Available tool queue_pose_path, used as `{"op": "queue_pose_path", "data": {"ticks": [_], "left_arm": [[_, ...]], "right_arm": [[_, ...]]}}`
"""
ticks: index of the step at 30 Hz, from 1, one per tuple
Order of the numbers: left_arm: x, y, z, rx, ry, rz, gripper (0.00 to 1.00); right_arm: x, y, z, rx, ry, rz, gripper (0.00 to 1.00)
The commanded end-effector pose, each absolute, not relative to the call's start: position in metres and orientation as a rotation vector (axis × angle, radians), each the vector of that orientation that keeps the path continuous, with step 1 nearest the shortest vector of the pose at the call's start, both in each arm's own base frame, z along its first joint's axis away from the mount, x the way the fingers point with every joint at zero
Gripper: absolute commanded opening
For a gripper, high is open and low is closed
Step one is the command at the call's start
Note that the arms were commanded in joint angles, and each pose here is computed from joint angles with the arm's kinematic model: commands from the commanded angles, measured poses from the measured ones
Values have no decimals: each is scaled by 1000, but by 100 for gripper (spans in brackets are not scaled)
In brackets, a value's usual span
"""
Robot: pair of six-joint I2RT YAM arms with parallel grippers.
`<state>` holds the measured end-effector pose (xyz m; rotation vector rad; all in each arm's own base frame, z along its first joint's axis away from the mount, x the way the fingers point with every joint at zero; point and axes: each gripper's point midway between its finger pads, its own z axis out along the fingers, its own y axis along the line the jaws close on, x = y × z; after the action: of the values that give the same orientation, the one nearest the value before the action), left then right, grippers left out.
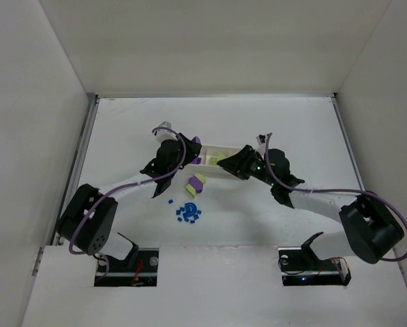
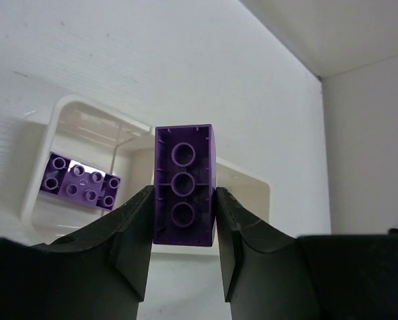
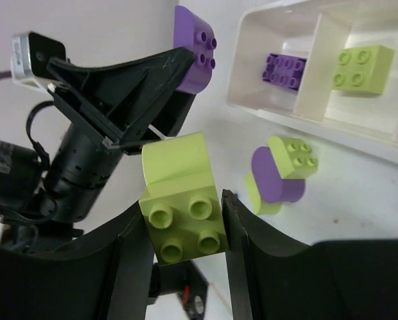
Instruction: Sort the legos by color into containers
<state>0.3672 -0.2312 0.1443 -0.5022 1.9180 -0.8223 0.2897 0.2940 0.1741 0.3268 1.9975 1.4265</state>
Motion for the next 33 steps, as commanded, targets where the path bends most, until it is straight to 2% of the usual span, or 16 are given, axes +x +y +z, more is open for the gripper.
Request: {"op": "queue_pose_path", "data": {"ticks": [1, 6, 13, 17, 20, 27, 33], "left_arm": [[375, -230, 143, -474, 1966, -745, 23], [378, -231, 129, -461, 2022, -671, 28], [380, -231, 128, -463, 2033, -655, 47], [374, -229, 139, -459, 2011, -675, 53], [367, -227, 146, -466, 2000, -708, 53], [315, -254, 177, -416, 2036, -977, 53], [292, -264, 169, -464, 2094, -1099, 53]], "right_arm": [[297, 287, 179, 239, 1984, 1267, 26], [298, 282, 176, 212, 1987, 1205, 26], [297, 287, 177, 152, 1980, 1192, 26], [297, 291, 180, 117, 1974, 1194, 26], [298, 295, 181, 87, 1969, 1189, 26], [303, 297, 172, -51, 1950, 1064, 26], [304, 296, 165, -69, 1976, 983, 26]]}}
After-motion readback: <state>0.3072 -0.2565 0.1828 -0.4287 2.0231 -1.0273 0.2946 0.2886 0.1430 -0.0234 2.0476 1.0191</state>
